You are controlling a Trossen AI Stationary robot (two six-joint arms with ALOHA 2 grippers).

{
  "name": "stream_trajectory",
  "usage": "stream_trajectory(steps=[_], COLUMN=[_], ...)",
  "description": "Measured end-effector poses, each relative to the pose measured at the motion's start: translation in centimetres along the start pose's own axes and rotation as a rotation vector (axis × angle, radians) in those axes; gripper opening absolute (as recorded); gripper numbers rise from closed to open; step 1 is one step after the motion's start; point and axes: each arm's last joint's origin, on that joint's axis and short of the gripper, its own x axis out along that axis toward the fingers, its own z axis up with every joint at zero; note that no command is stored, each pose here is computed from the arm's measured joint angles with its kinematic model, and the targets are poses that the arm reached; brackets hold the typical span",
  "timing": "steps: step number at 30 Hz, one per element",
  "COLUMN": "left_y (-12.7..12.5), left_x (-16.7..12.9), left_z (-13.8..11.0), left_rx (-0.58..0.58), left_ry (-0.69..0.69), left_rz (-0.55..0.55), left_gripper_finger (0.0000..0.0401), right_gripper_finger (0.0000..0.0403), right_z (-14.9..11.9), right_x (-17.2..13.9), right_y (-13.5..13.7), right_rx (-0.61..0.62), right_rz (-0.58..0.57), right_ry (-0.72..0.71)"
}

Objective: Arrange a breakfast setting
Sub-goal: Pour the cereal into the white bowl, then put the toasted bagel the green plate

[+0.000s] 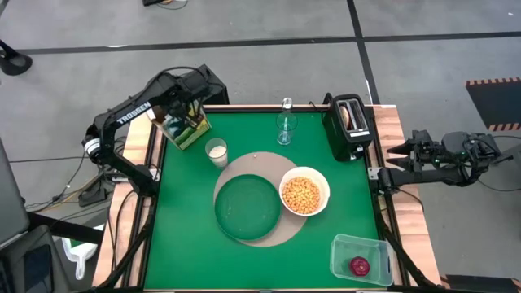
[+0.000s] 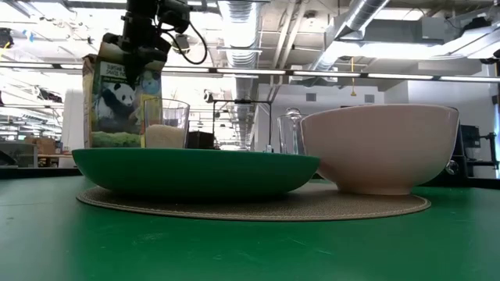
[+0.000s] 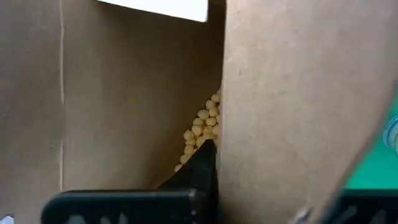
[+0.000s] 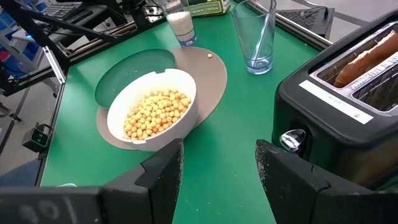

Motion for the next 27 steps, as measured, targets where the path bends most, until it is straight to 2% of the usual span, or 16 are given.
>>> stream_trajectory(steps=[7,13,27], left_y=[0.4,1.1,3.7], left_x=[-0.9,-2.8,-10.5], left_z=[0.2,0.6,0.2], left_rx=[0.002,-0.034,-0.088], left_ry=[-0.032,-0.091,-0.399], left_rz=[-0.013,-0.094,-0.173], left_gripper_finger=[0.0102,0.0151,0.0163], right_gripper_finger=[0.0227,0.0227,0.0227], right_z=[0.0,0.0,0.0], right_x=[0.0,0.0,0.0], right_y=[0.0,0.0,0.0], right_rx=[0.0,0.0,0.001], right_rz=[0.0,0.0,0.0], right_ry=[0.0,0.0,0.0])
